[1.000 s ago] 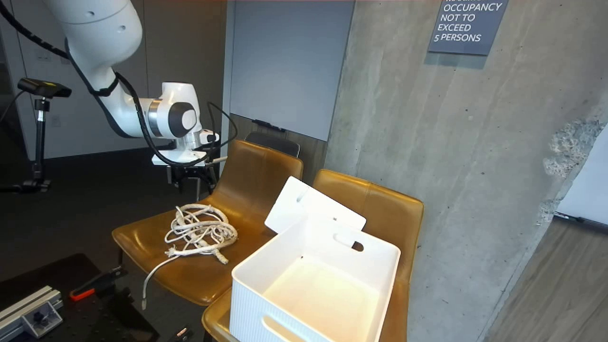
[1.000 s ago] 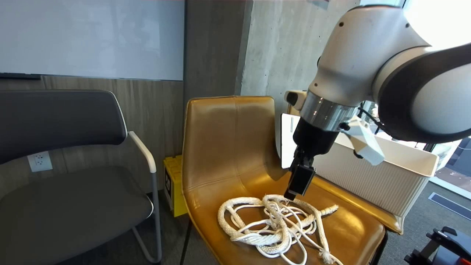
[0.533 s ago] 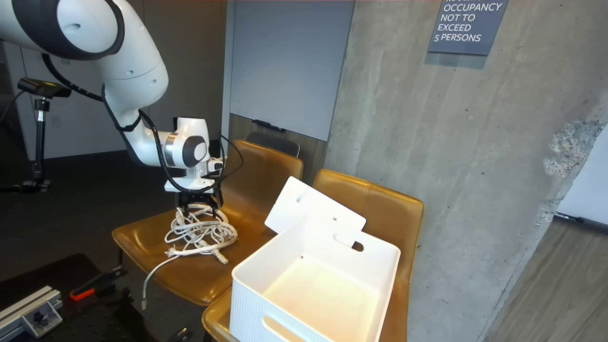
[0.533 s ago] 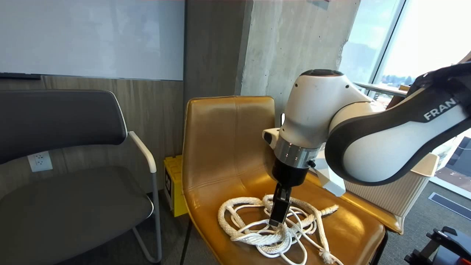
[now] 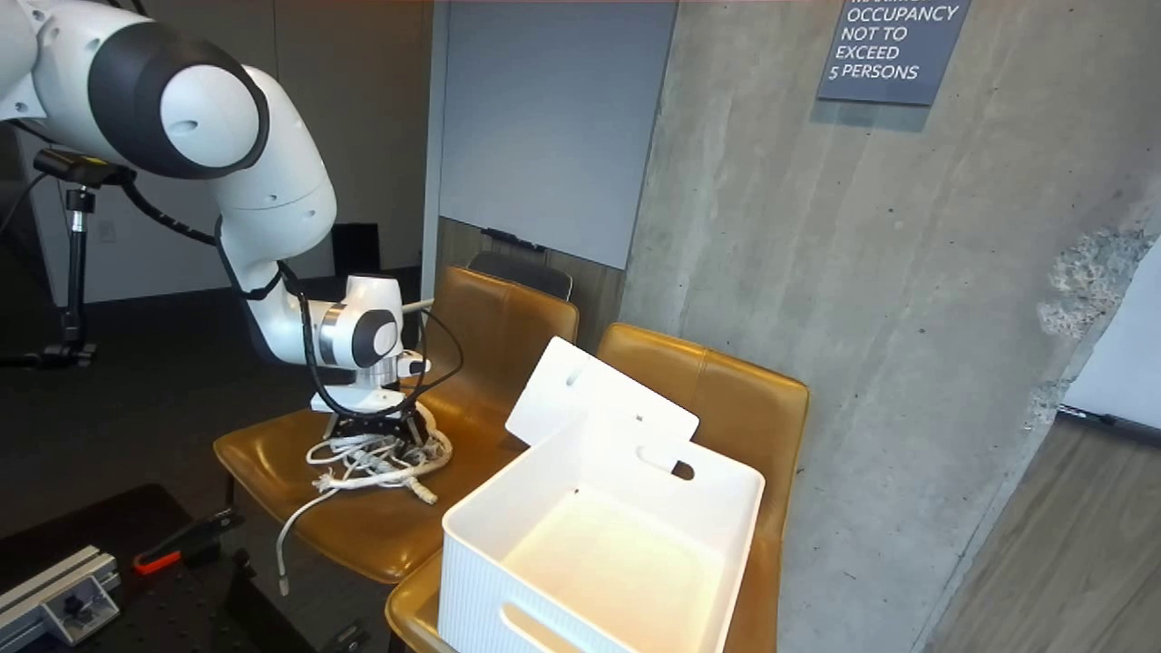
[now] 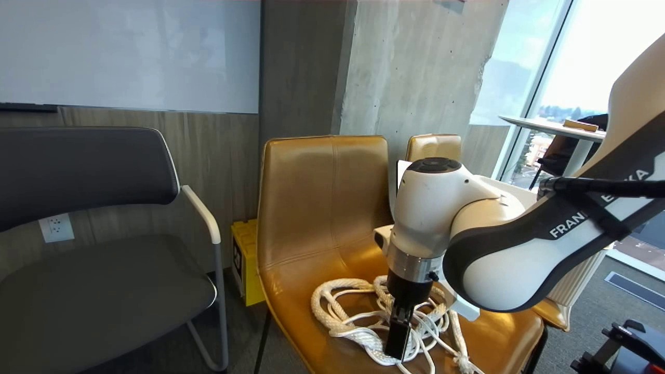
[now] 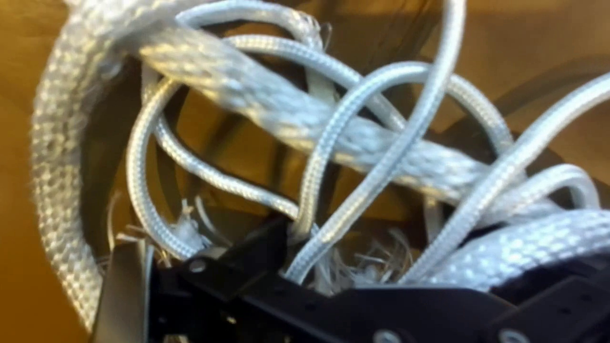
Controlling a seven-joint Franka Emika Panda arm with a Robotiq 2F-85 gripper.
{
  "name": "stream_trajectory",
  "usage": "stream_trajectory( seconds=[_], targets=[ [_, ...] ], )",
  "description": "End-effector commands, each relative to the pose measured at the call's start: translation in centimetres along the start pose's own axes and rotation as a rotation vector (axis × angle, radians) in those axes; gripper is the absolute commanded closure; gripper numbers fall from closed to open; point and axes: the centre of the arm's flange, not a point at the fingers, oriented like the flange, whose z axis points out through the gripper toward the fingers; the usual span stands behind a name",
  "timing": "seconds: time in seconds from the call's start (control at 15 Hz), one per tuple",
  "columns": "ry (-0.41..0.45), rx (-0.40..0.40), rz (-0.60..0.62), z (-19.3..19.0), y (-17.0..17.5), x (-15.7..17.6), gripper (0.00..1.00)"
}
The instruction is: Put the ropes in the basket, then remove them out of the basket
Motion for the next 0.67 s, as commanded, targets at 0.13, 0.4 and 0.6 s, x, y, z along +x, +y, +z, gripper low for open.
stream_trajectory(
  seconds=[0.13, 0.4, 0.6],
  targets=[
    [-0.070, 0.045, 0.043, 2.5, -1.9, -2.1, 0.39],
    [-0.060, 0.044, 0.060, -0.3, -3.1, -2.7, 0.70],
    [-0.052, 0.038, 0.069, -2.6, -4.0, -3.5, 0.94]
  ],
)
